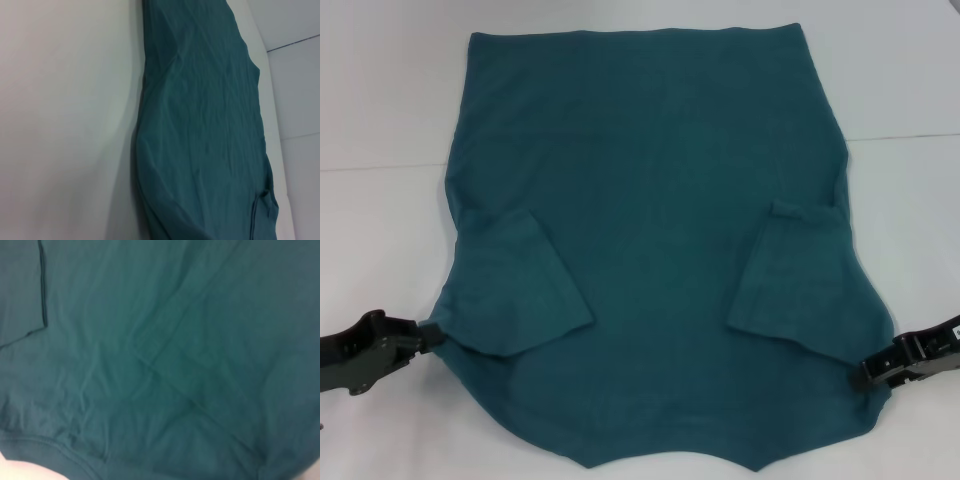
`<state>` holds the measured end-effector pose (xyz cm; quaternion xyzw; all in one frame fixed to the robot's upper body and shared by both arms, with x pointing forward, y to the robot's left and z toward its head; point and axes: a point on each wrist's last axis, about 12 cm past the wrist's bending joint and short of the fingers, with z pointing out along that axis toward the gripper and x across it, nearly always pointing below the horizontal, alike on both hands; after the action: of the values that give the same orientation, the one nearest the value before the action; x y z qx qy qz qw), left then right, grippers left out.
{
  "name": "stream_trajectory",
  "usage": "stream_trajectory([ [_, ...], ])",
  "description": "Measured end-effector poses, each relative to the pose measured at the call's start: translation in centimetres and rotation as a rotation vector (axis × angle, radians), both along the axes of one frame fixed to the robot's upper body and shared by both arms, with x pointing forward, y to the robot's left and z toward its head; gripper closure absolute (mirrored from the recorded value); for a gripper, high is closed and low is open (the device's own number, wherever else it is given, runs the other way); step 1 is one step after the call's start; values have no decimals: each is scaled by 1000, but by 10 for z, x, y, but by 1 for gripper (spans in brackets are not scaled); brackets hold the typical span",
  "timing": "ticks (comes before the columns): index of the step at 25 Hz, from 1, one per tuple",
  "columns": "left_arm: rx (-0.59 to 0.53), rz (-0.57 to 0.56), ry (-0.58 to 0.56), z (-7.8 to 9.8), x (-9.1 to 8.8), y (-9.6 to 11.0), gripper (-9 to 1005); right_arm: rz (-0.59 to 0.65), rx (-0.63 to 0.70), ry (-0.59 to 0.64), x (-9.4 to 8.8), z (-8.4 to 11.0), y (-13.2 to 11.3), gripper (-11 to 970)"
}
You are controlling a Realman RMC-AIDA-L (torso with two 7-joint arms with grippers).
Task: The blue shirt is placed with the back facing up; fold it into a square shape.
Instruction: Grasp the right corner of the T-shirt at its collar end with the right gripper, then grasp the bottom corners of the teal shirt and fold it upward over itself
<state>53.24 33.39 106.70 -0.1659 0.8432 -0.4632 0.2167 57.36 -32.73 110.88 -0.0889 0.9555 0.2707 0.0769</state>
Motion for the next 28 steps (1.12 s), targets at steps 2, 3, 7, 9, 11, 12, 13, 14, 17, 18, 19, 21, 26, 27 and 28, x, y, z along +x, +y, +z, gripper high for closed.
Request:
stream_trajectory([
  [2, 0, 0, 0, 0, 0, 0, 963, 5, -5, 6, -1, 0, 0, 302],
  [3, 0, 0, 0, 0, 0, 0, 963, 8, -10, 9, -1, -1, 0, 303],
  [7, -1, 0, 0, 0, 0, 0, 962, 12, -24, 17, -2, -1, -2, 384],
  [9, -1, 0, 0, 0, 0, 0, 962, 10, -27, 18, -2, 0, -3, 463],
  [11, -2, -1, 0, 0, 0, 0, 962, 5, -29, 18, -1, 1, -4, 543],
  [12, -2, -1, 0, 0, 0, 0, 962, 4, -30, 18, -1, 1, -5, 655],
  [13, -3, -2, 0, 0, 0, 0, 961, 3, -31, 17, -1, 1, -5, 767],
  [14, -4, -4, 0, 0, -1, 0, 961, 3, -31, 17, -1, 2, -5, 780],
  [17, -8, -9, 1, 0, -1, -1, 961, 3, -32, 17, -1, 2, -6, 820],
  [18, -9, -10, 1, 1, -1, -1, 960, 3, -32, 16, -1, 2, -6, 833],
  [19, -9, -10, 1, 1, -1, -1, 960, 3, -32, 16, -1, 2, -6, 847],
  [21, -9, -10, 1, 1, -1, -1, 960, 3, -33, 16, -1, 2, -7, 873],
  [26, -17, -37, 3, 3, -3, -2, 959, 8, -32, 31, -4, 4, -10, 913],
  [27, -18, -51, 6, 3, -4, -3, 959, 11, -31, 38, -4, 6, -12, 913],
  [28, -19, -66, 10, 4, -5, -3, 959, 13, -32, 43, -5, 7, -13, 912],
])
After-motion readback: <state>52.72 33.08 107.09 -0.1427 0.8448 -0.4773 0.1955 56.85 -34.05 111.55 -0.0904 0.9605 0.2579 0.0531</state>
